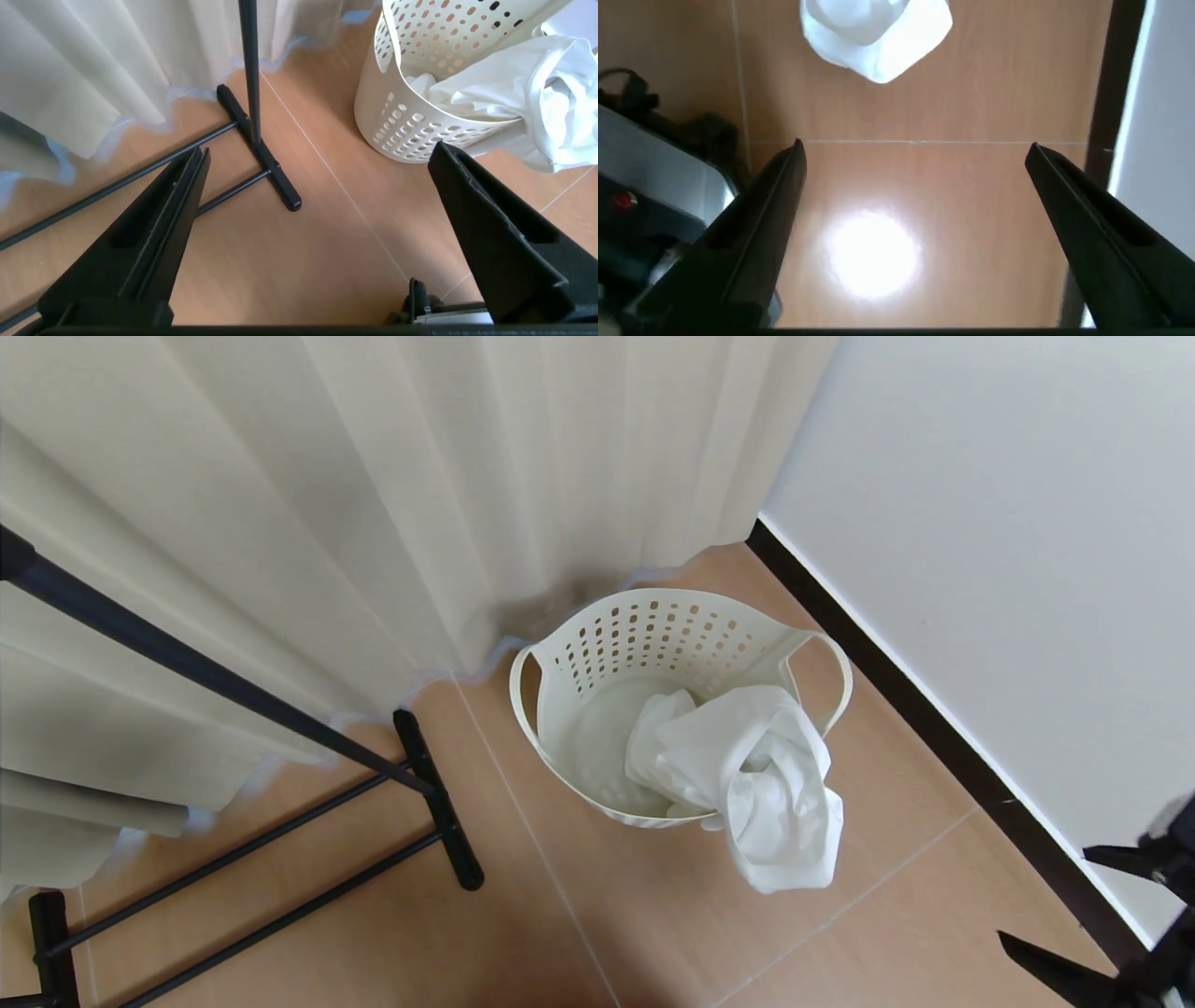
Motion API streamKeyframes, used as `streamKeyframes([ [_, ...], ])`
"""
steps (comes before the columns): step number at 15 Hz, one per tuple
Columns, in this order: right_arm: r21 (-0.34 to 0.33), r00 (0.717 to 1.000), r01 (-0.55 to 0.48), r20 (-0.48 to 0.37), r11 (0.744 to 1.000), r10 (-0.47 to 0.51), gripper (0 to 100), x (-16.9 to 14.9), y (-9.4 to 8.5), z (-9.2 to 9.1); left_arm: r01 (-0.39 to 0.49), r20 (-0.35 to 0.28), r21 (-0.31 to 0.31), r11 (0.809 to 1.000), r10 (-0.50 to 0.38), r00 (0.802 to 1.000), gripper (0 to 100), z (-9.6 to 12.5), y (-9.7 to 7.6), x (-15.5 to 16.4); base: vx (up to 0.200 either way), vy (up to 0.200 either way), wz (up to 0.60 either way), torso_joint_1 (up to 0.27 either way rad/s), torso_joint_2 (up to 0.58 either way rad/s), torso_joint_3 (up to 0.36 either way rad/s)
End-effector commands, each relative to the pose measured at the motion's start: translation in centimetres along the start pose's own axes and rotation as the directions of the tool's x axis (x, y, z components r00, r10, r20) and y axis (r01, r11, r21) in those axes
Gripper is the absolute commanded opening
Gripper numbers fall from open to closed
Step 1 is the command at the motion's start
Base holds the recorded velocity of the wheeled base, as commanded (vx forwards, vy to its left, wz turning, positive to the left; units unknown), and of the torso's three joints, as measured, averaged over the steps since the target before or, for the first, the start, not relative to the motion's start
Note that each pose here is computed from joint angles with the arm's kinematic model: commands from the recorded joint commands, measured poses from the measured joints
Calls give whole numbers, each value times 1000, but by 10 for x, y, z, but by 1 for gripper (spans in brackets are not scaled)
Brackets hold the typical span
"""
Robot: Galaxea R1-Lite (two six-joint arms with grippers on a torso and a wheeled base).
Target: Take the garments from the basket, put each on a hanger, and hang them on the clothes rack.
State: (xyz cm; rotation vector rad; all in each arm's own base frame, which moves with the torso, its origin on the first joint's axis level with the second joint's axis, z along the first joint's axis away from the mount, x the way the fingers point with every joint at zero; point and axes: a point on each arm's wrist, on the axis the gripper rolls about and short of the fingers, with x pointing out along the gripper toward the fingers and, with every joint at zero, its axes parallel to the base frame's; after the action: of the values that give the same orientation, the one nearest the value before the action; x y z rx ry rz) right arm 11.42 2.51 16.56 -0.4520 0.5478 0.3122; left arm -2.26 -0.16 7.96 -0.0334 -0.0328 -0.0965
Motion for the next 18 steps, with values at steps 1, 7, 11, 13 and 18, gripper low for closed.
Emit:
streamKeyframes([
  [1, -164, 996, -53, -86, 985, 39, 100, 52, -4, 46, 1, 1, -1, 1000, -1, 1000, 100, 0, 0, 0, 0, 0, 0, 0, 0, 0],
  [7, -365, 986, -23, -163, 931, -39, 100, 130, -7, 97, 1, 1, -1, 1000, -1, 1000, 100, 0, 0, 0, 0, 0, 0, 0, 0, 0],
  [11, -438, 985, 5, -153, 899, -80, 100, 167, -9, 122, 1, 1, -1, 1000, -1, 1000, 100, 0, 0, 0, 0, 0, 0, 0, 0, 0],
  [13, -455, 979, 12, -176, 890, -103, 100, 181, -6, 123, 1, 1, -1, 1000, -1, 1000, 100, 0, 0, 0, 0, 0, 0, 0, 0, 0],
  [18, -464, 975, 11, -192, 886, -112, 100, 211, 0, 129, 1, 1, -1, 1000, -1, 1000, 100, 0, 0, 0, 0, 0, 0, 0, 0, 0],
])
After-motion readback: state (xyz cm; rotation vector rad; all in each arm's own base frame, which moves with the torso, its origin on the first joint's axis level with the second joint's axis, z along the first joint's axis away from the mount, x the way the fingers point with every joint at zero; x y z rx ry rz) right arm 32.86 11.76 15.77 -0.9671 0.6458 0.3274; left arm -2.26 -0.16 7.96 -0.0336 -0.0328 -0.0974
